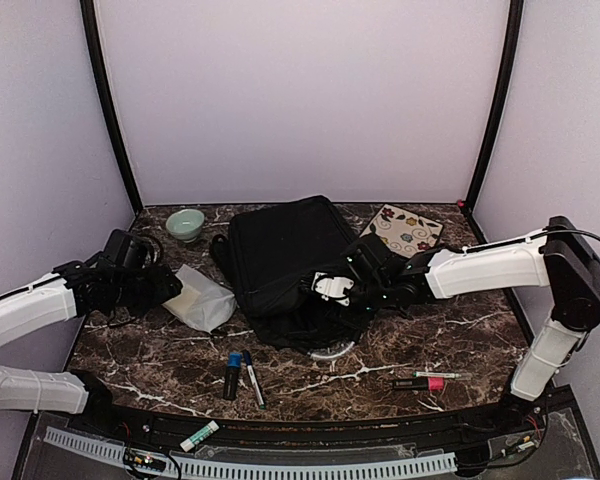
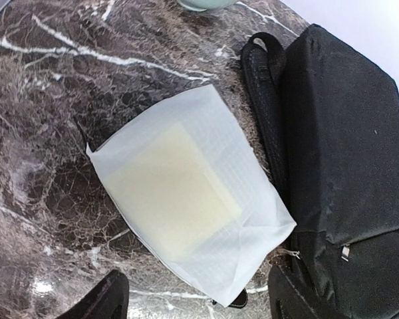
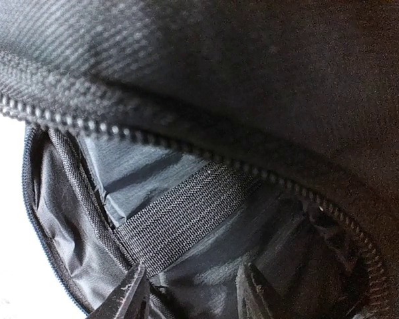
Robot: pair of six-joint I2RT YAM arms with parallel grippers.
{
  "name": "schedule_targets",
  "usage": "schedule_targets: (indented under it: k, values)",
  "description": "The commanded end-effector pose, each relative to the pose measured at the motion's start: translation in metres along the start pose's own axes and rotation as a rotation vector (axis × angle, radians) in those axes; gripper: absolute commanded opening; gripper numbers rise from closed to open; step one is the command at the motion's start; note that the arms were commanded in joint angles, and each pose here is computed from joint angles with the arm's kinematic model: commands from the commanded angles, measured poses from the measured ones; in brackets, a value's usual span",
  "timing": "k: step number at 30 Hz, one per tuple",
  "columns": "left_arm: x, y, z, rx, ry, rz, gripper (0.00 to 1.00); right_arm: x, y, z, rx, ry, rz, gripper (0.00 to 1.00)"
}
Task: Pack the student bag
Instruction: Move the pencil case to the center of the board, then pick up the pencil case at the center of the board.
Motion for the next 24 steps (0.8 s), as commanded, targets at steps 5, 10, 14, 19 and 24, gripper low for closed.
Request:
schedule_targets:
  k: [5, 10, 14, 19, 24]
  values:
    - [-0.015, 0.032, 0.01, -0.127, -0.277, -0.032, 0.73, 0.02, -0.002, 0.002, -0.001, -0.011, -0.058, 0.46]
    - [-0.019, 0.048, 0.016, -0.146, -0.315, -0.03, 0.69, 0.019, 0.0, 0.003, 0.004, -0.014, -0.052, 0.46]
    - [-0.026, 0.057, 0.021, -0.17, -0.38, -0.029, 0.68, 0.018, 0.0, 0.004, 0.004, -0.013, -0.05, 0.46]
    - [-0.035, 0.069, 0.028, -0.136, -0.405, 0.0, 0.68, 0.02, 0.0, 0.004, 0.003, -0.013, -0.053, 0.46]
    - [-0.037, 0.076, 0.03, -0.123, -0.435, 0.008, 0.67, 0.02, 0.0, 0.005, 0.003, -0.013, -0.05, 0.46]
Point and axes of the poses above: each gripper's point midway between its finger pads, its own y axis out along the fingers, its own z axis along the line the jaws close on, x = y × z, the point moved 4 cm from there along -y, back along the fingers, and after that the axes turned 12 degrees about y, right-handed, at the moved point
